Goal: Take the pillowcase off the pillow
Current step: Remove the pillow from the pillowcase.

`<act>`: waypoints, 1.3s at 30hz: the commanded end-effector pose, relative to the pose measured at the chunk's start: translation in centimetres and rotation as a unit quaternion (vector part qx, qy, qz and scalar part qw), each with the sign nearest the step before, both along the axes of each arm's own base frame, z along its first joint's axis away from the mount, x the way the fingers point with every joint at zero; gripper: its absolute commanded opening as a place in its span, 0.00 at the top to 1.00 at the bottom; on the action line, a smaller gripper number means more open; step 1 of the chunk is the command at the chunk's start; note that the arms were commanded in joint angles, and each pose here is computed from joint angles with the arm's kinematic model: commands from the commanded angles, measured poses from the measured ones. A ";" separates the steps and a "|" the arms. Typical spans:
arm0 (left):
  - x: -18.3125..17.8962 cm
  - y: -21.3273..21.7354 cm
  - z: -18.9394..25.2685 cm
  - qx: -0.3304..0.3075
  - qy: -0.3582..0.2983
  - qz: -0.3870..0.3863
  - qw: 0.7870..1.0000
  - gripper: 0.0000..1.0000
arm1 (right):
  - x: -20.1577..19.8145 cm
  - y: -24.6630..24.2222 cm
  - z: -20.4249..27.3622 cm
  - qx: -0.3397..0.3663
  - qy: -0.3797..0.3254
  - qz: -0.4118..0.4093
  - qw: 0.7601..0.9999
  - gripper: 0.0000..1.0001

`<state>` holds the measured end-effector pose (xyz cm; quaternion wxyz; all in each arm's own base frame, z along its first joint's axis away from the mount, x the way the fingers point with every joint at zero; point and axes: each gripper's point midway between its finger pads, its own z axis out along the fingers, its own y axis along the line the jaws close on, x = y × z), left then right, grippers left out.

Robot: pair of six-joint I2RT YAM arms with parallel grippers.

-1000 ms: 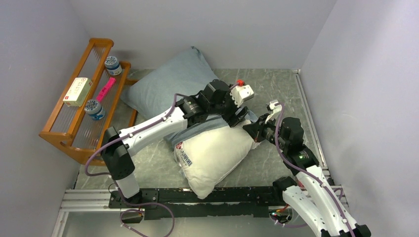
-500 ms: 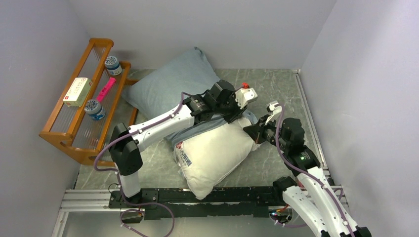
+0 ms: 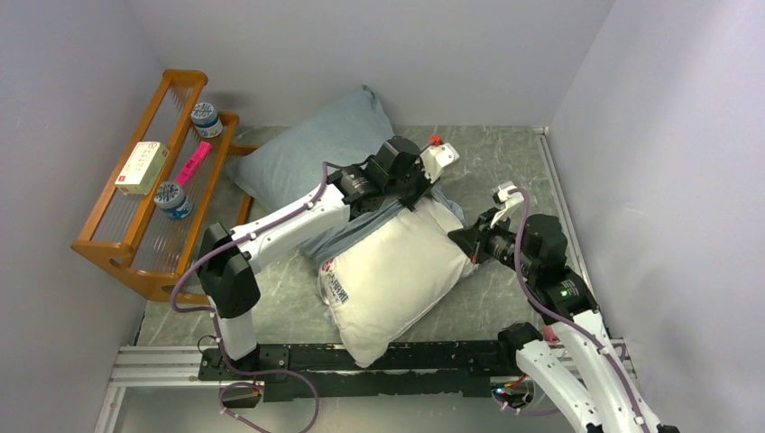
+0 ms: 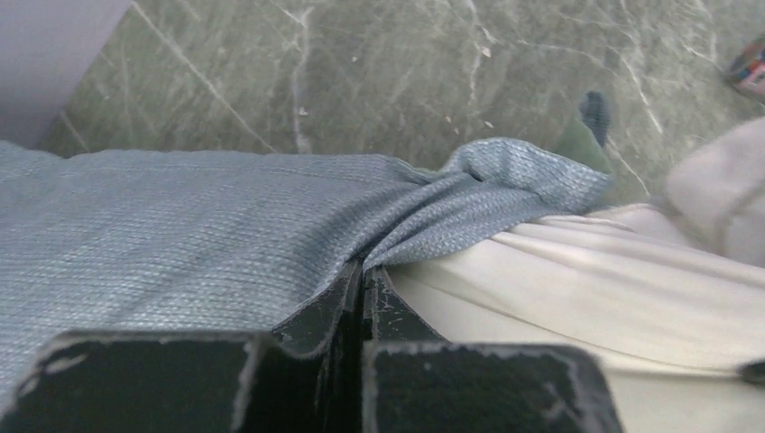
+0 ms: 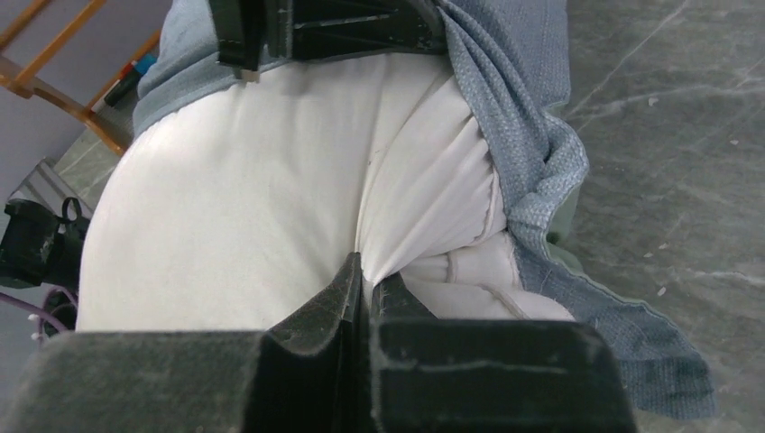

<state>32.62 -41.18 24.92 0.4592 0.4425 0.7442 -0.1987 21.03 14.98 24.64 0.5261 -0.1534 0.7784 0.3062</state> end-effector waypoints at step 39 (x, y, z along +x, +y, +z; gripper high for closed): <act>14.2 10.2 2.2 -0.094 -0.023 0.230 0.968 0.70 | 1.0 -3.2 4.5 -0.053 -0.031 -0.081 0.995 0.95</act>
